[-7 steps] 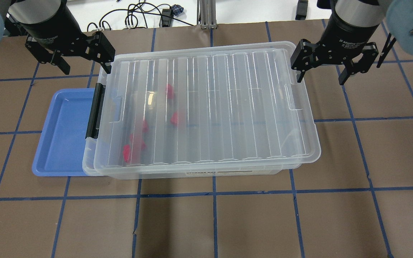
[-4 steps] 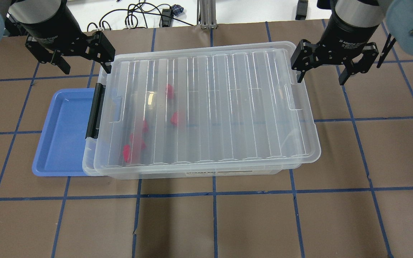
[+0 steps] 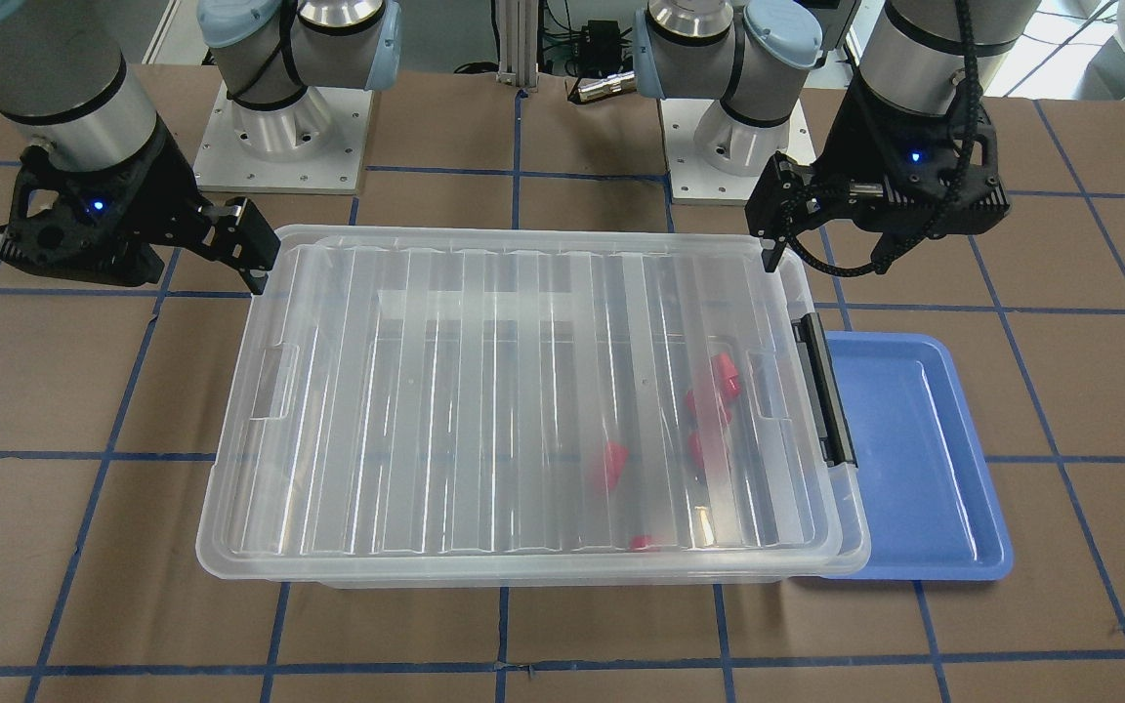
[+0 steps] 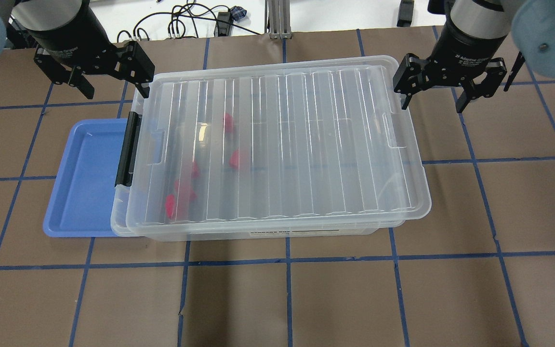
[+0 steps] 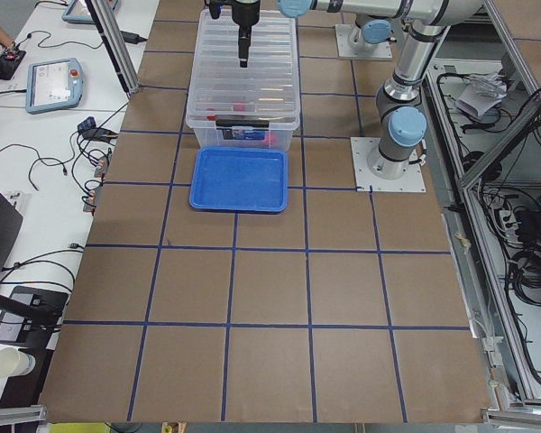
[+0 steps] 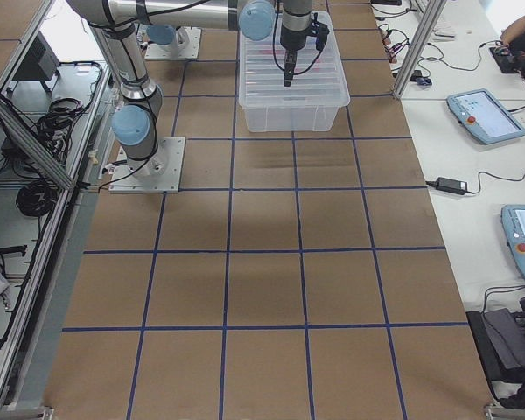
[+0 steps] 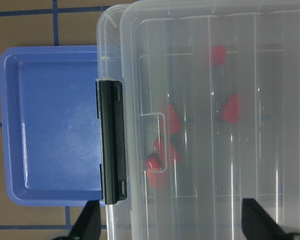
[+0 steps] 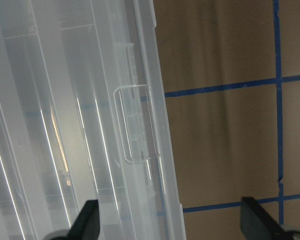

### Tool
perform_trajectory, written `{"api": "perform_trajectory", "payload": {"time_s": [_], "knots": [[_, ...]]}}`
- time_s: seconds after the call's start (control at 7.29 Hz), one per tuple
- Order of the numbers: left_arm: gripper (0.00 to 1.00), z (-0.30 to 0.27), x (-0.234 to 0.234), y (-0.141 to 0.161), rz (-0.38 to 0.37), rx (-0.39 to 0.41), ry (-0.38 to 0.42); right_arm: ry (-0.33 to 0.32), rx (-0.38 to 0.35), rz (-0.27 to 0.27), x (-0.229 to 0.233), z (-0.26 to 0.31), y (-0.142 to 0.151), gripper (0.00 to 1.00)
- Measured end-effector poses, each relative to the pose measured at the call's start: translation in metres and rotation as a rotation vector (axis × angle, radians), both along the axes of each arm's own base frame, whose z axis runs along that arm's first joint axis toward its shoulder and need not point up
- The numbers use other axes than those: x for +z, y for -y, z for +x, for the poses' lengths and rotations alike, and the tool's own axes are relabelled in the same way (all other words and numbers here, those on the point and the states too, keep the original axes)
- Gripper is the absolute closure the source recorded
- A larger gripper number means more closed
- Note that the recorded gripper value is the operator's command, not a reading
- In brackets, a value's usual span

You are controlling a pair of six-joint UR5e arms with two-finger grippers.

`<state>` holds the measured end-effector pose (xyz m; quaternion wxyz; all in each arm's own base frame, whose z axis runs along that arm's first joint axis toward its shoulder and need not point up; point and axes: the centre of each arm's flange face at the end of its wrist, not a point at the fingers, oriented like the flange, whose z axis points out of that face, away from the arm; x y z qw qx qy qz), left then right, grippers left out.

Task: Place red block in blue tray from box

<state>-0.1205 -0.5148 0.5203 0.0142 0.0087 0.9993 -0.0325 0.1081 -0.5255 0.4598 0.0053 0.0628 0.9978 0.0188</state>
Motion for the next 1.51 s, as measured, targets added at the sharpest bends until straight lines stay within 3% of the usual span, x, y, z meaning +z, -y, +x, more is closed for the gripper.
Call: {"api": "perform_trajectory", "payload": {"time_s": [0.55, 1.51], "knots": [[0.0, 0.0, 0.001, 0.001, -0.002, 0.0, -0.001, -0.002, -0.008, 0.025, -0.064, -0.014, 0.044, 0.0], [0.0, 0.0, 0.001, 0.001, -0.003, 0.0, -0.002, -0.005, 0.016, 0.075, -0.108, -0.026, 0.063, 0.0]]}}
